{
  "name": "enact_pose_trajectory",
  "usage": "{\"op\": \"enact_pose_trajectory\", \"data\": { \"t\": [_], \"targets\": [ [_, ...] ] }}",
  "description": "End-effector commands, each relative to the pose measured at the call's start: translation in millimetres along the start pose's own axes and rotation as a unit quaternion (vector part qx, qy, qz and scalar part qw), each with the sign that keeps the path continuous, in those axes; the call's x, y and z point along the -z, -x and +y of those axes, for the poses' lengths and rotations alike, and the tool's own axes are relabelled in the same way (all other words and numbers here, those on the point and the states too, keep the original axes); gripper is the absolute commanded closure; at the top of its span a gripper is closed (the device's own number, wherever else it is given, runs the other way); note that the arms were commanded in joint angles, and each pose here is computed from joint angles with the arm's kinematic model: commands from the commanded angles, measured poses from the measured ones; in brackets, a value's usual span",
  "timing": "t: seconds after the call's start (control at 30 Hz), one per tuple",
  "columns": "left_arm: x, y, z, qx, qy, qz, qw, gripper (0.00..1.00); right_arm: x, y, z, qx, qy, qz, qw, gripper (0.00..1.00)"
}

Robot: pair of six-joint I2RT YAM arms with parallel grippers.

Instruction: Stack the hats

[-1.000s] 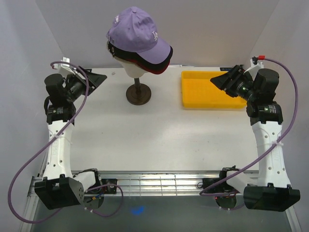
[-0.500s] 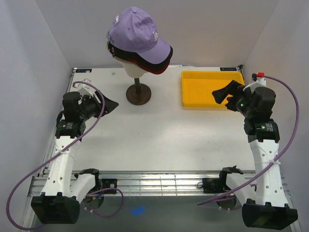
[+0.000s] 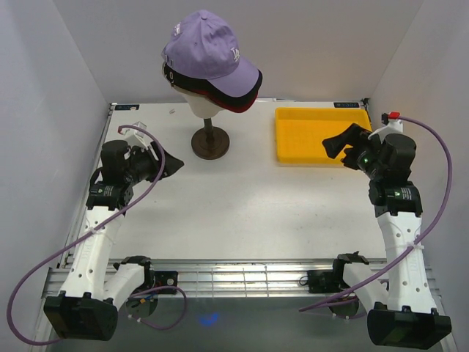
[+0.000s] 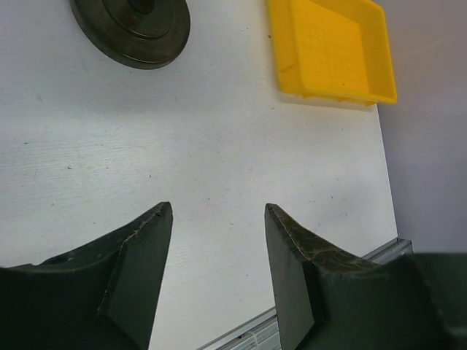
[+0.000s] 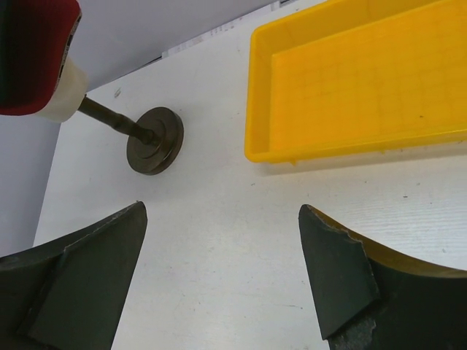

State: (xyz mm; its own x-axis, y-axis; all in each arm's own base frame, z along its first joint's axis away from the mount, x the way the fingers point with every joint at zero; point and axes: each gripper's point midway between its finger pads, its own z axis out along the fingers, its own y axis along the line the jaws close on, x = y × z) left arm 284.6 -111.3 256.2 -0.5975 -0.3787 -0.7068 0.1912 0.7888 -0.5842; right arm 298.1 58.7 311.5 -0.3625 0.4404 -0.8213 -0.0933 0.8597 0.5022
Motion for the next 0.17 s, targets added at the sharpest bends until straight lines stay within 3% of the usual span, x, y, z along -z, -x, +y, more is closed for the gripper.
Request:
{"op": "enact_pose_trajectory", "data": {
  "t": [0.0,0.13],
  "targets": [
    [4.2,7.7,-6.3,-0.015,-0.005,-0.011,1.000,0.36,1.1,8.6,-3.6,-0.002,-0.020,-0.010,1.000,0.11],
    [4.6,6.3,-5.1,-0.015,-0.004,-0.012,1.000,0.36,1.9,10.4,2.7,0.011,-0.001,-0.014,1.000,0.11]
  ]
}}
